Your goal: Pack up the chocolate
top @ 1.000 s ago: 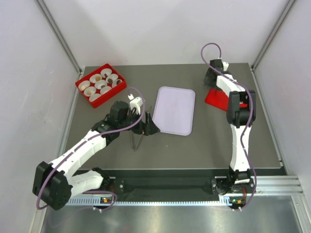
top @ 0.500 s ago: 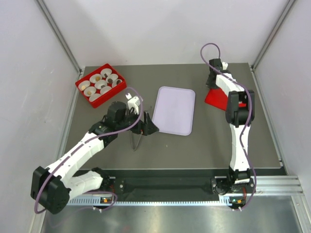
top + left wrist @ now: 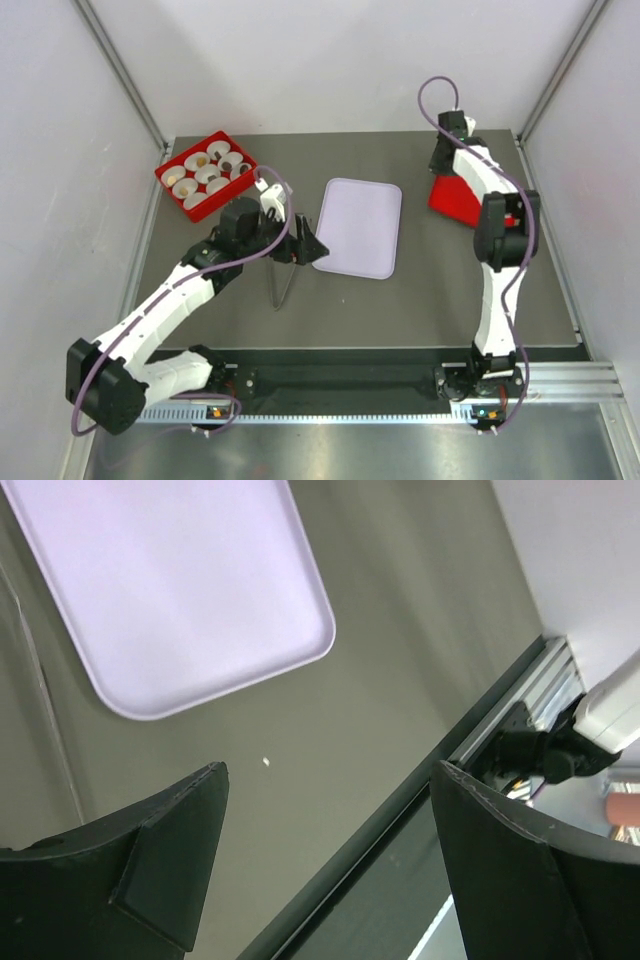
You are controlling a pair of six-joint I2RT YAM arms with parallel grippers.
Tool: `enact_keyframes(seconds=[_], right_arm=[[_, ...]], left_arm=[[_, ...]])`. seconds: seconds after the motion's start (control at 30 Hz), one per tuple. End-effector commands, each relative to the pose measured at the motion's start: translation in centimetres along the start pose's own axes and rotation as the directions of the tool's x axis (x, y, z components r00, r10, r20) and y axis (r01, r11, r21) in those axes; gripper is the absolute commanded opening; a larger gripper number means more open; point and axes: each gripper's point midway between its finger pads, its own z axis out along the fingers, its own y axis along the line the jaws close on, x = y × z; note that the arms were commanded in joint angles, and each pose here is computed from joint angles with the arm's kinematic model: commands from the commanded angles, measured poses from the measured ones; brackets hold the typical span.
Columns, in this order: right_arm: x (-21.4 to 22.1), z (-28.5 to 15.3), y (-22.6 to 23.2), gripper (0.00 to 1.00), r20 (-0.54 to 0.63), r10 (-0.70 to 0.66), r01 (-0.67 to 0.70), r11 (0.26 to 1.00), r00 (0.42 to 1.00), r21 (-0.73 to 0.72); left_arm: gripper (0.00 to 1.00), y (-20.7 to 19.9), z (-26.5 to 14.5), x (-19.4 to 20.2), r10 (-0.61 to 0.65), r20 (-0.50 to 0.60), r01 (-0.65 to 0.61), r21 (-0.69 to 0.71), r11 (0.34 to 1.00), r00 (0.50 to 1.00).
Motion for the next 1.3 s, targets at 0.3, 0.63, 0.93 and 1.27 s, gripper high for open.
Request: enact_keyframes(seconds=[0.3, 0.63, 0.93, 1.27], right_arm=[[-8.6, -21.4, 1.9, 0.00, 0.307, 0.065, 0.037, 0.948, 0.950, -0.315], [-9.6, -35.7, 5.7, 0.00, 0.377, 0.184, 0.113, 0.757, 0.908, -0.643], [-10.9, -48.0, 10.5, 0.00, 0.491, 0.407, 0.239, 0.529, 0.770, -0.814], [-10.3, -51.9, 16.3, 0.00, 0.527, 0.504, 0.343, 0.416, 0.684, -0.842]], left_arm=[[0.85, -2.3, 2.2, -7.4, 0.022, 0.076, -0.024, 0.032, 0.999, 0.997], [0.82, -7.1, 1.9, -14.8, -0.258, 0.111, 0.192, 0.411, 0.891, 0.960], [0.87, -8.9, -0.3, -18.4, -0.681, -0.068, 0.517, 0.707, 0.482, 0.729], [0.94, -6.7, 2.3, -18.8, -0.822, -0.305, 0.678, 0.724, 0.127, 0.480]])
